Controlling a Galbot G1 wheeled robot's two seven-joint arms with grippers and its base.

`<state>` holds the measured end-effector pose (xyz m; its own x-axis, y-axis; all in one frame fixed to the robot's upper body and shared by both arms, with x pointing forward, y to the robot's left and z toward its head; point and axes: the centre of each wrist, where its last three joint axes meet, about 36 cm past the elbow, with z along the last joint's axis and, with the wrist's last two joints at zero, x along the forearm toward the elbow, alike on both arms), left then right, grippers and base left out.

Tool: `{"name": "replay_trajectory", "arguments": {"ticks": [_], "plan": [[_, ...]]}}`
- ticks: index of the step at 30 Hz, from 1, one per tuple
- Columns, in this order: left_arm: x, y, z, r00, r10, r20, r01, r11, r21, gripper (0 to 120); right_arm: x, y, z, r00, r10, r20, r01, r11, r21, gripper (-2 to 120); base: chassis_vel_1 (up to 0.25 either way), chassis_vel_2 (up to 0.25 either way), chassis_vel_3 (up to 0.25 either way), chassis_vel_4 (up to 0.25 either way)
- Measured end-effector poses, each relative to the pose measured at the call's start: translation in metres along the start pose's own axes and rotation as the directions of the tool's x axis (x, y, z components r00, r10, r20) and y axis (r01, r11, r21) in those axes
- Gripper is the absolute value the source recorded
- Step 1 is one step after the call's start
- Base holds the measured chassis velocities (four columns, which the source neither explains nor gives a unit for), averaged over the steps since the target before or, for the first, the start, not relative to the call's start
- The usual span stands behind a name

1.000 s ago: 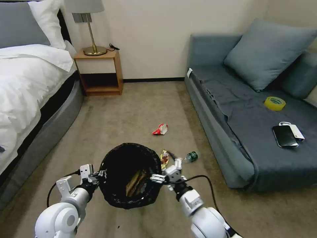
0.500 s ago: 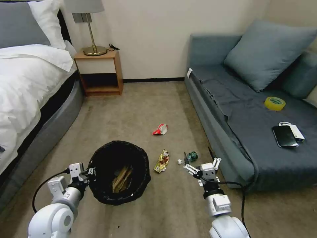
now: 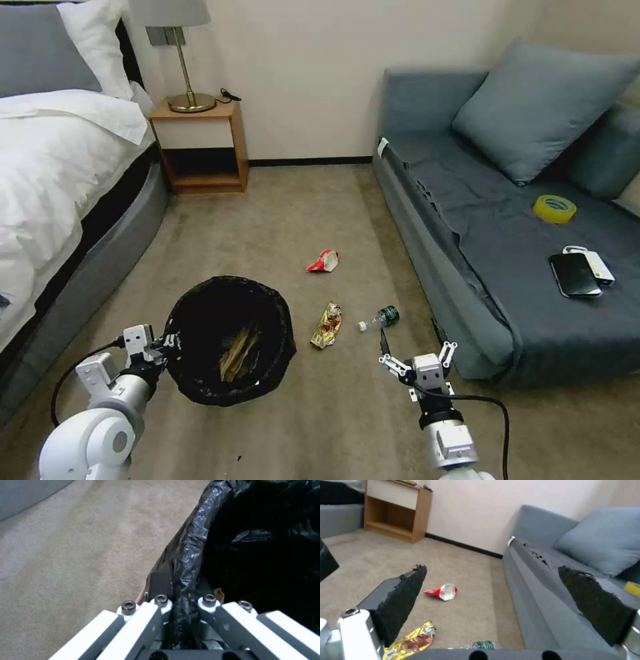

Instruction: Pick up the trash bin, then pick up the garbage on the floor and place it into the trash bin.

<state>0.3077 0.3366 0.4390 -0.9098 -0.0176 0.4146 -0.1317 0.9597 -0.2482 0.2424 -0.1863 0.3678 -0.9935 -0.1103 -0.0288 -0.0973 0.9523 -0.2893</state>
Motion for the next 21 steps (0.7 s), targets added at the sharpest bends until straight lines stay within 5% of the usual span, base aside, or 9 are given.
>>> {"name": "replay_trajectory", "arguments": {"ticks": [21], "plan": [[-0.001,0.011,0.0,1.0,-0.011,0.009,0.011,1.0,0.018,3,-0.004,0.008,0.002,0.999,-0.032,0.011,0.033,0.999,-0.023,100,-0.01,0.008,0.008,-0.01]]}}
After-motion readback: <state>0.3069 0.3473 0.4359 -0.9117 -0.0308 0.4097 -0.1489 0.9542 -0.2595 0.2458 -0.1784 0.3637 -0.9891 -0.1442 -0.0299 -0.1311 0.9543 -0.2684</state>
